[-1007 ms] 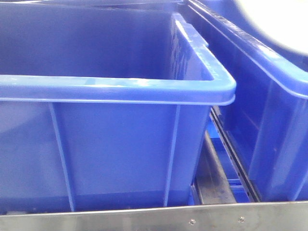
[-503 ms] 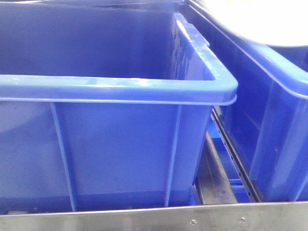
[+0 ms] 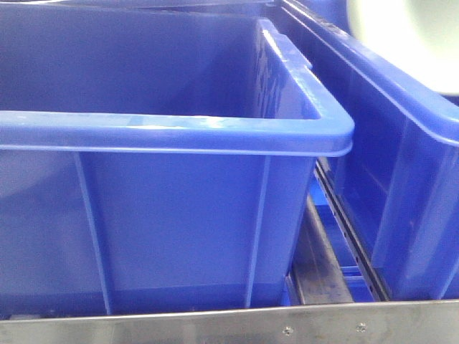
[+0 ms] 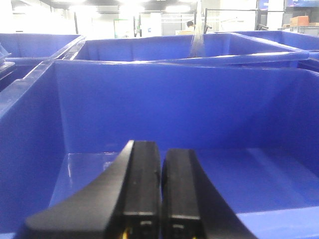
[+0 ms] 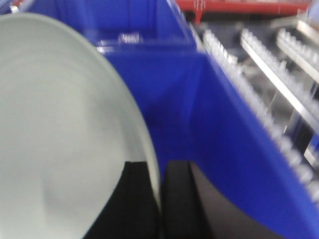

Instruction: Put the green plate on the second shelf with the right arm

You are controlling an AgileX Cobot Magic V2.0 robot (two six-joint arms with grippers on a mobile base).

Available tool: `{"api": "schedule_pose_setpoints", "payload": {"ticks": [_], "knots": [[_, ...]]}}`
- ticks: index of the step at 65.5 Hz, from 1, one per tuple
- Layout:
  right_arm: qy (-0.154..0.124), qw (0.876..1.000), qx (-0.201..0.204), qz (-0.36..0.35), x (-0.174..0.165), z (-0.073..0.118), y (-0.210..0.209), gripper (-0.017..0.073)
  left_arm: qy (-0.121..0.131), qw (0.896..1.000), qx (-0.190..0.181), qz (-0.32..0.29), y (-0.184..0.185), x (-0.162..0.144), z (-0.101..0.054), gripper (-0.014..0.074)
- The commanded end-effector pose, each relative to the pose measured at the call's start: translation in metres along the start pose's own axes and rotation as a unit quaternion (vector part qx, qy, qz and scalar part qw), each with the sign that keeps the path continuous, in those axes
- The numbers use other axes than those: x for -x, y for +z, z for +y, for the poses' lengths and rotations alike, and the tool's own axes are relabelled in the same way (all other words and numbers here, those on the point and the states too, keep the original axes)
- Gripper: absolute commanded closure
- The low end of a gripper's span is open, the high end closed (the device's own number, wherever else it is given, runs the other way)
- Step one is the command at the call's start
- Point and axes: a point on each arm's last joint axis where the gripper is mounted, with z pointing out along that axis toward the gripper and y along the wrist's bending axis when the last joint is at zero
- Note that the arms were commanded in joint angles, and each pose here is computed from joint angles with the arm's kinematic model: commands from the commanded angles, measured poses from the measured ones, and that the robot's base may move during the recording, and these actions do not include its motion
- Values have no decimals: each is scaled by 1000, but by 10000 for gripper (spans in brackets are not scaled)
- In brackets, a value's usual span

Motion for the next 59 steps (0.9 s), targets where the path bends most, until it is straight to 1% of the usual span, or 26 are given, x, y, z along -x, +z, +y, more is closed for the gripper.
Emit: {"api": "schedule_pose_setpoints", "payload": {"ticks": [1,3,5,8,11,17,22,26,27,30,35,46,59], "knots": [[31,997,4,-70,21,0,1,187,-8,1000,-1,-6,-1,-9,0,463],[38,997,3,-70,21,0,2,122,-8,1000,-1,-6,-1,-9,0,463],[41,997,2,-68,20,0,3,91,-8,1000,-1,-6,-1,-9,0,463],[42,997,2,-69,20,-1,3,83,-8,1000,-1,-6,-1,-9,0,463],[42,997,2,-69,20,-1,3,103,-8,1000,-1,-6,-1,-9,0,463],[41,997,2,-69,20,-1,3,205,-8,1000,-1,-6,-1,-9,0,463],[41,996,2,-73,23,0,-3,365,-8,1000,-1,-6,-1,-9,0,463],[41,996,2,-79,27,0,-13,523,-8,1000,-1,-6,-1,-9,0,463],[41,996,2,-79,28,0,-15,525,-8,1000,-1,-6,-1,-9,0,463],[37,996,2,-84,31,0,-25,494,-8,1000,-1,-6,-1,-9,0,463],[25,997,0,-79,34,0,-43,508,-8,1000,-1,-6,-1,-9,0,463],[25,997,-3,-76,37,1,-85,512,-8,1000,-1,-6,-1,-9,0,463],[26,996,-3,-82,37,1,-105,512,-8,1000,-1,-6,-1,-9,0,463]]}}
